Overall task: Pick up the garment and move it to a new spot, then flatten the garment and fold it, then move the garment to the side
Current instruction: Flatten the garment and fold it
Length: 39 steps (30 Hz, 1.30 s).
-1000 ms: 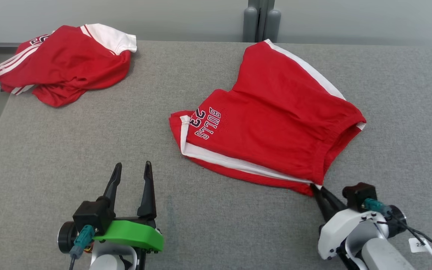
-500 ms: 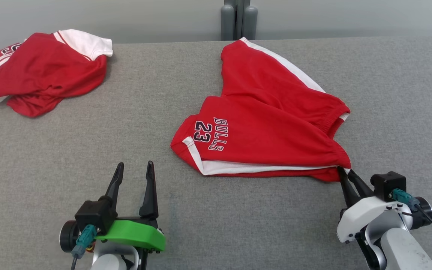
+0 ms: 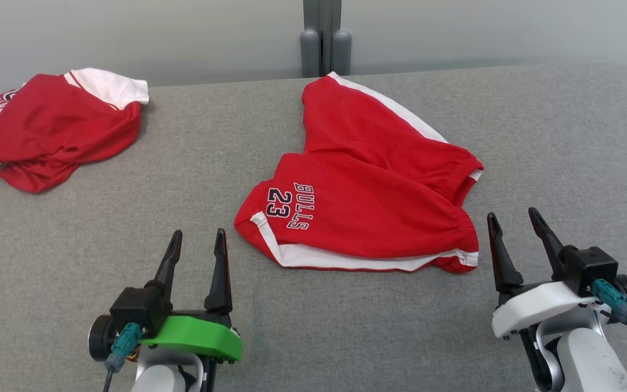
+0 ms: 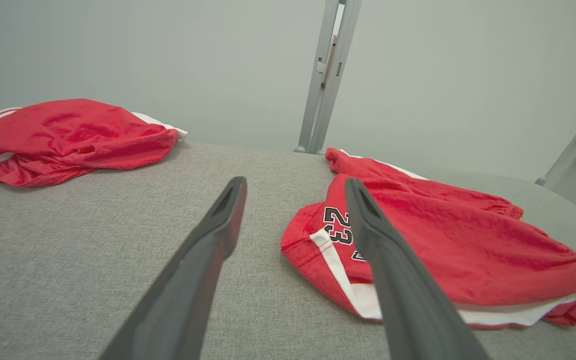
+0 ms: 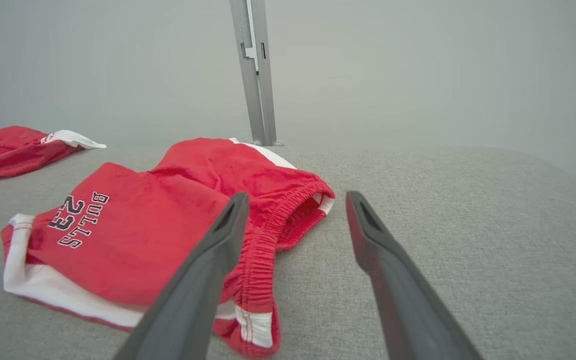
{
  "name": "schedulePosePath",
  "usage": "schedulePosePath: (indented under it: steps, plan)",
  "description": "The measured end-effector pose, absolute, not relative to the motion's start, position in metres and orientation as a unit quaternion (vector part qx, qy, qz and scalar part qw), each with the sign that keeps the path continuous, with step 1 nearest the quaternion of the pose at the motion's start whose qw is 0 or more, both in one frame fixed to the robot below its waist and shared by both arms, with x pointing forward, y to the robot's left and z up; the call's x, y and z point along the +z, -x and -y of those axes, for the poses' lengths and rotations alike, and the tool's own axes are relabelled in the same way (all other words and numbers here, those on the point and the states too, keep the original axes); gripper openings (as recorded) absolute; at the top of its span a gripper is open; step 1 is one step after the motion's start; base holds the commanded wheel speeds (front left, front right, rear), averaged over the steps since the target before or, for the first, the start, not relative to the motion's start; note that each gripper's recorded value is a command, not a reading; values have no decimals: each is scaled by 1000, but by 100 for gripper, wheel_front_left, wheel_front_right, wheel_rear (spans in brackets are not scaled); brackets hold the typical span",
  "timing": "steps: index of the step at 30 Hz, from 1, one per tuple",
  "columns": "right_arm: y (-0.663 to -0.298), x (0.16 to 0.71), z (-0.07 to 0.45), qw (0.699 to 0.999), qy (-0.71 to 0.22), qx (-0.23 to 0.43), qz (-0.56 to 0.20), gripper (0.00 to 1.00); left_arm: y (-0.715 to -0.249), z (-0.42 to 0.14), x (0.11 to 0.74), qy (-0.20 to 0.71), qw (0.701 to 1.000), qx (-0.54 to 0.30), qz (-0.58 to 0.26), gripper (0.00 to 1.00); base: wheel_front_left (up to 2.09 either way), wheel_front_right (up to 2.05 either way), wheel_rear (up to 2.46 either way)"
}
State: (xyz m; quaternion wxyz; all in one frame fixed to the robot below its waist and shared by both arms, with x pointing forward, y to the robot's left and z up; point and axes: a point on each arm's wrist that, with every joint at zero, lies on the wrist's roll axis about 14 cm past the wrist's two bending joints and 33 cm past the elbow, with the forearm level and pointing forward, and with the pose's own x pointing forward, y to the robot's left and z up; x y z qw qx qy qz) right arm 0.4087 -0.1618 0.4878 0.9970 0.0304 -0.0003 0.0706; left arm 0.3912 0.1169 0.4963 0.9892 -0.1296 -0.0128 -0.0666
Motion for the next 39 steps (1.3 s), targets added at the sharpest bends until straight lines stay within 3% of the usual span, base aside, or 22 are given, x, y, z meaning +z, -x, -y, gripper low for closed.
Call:
schedulePosePath:
  steps: [8,29,34,39]
  plan:
    - [-393,515,172,997,-25,47,50,100,-385,-112,507,132,988,-74,26,100,0,0,0]
    - [-386,516,165,996,-36,54,55,100,-377,-124,492,130,990,-54,5,100,0,0,0]
    - [-385,503,165,998,-27,55,34,100,-378,-124,490,130,990,-53,2,100,0,0,0]
    - [-379,465,160,997,-16,62,-36,100,-379,-125,486,131,990,-51,-3,100,0,0,0]
